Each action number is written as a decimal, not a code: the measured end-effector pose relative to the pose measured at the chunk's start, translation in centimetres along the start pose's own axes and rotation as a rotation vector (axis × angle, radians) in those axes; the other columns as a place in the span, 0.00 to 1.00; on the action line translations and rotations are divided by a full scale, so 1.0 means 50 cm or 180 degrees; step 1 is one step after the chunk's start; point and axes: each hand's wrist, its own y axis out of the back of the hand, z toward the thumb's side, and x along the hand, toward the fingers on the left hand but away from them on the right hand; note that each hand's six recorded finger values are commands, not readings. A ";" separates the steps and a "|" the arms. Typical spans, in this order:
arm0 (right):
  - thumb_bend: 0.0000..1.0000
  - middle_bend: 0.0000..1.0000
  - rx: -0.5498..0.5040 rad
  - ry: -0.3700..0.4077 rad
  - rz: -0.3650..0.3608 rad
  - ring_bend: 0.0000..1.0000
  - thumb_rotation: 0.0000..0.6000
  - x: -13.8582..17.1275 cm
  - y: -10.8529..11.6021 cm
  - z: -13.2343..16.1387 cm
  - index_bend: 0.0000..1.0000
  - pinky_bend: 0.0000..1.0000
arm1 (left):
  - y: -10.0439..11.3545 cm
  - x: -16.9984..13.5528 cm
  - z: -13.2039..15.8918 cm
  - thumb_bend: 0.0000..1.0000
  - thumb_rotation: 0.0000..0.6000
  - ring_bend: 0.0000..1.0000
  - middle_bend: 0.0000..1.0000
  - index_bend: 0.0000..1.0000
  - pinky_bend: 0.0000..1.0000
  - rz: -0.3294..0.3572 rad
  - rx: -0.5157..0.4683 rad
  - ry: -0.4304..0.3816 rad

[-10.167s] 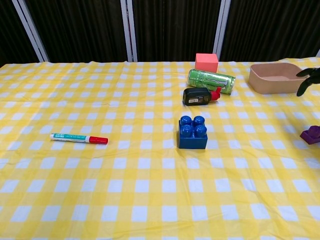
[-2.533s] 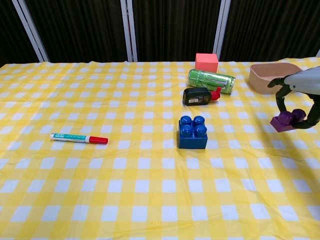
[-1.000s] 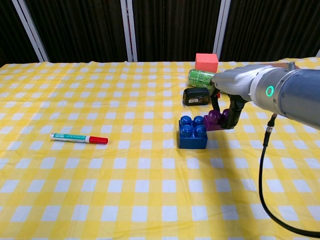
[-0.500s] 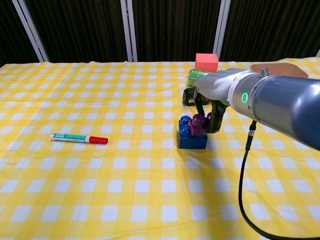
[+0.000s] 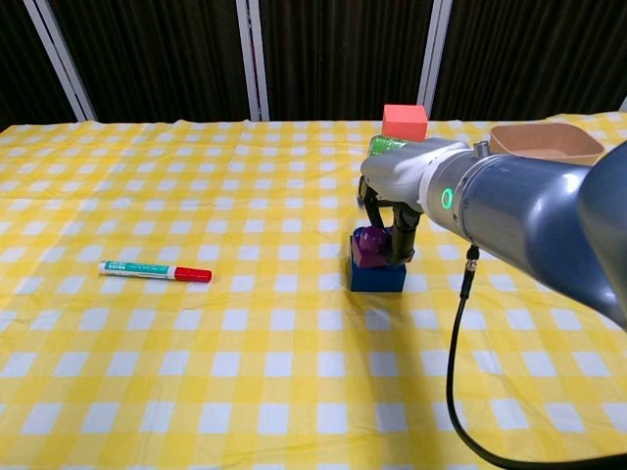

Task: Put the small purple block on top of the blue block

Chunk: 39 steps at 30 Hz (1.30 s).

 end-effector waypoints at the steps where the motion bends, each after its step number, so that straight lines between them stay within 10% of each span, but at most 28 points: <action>1: 0.74 0.05 0.0015 0.0005 -0.0002 0.03 1.00 0.000 0.000 0.002 0.76 0.00 | 0.000 0.000 0.000 0.24 1.00 0.00 0.09 0.22 0.05 0.0001 -0.0002 0.0000; 39: 0.73 0.05 0.0174 -0.0053 0.0004 0.03 1.00 -0.015 0.014 0.025 0.77 0.00 | -0.001 -0.001 -0.003 0.24 1.00 0.00 0.09 0.23 0.05 -0.0038 -0.0012 0.0016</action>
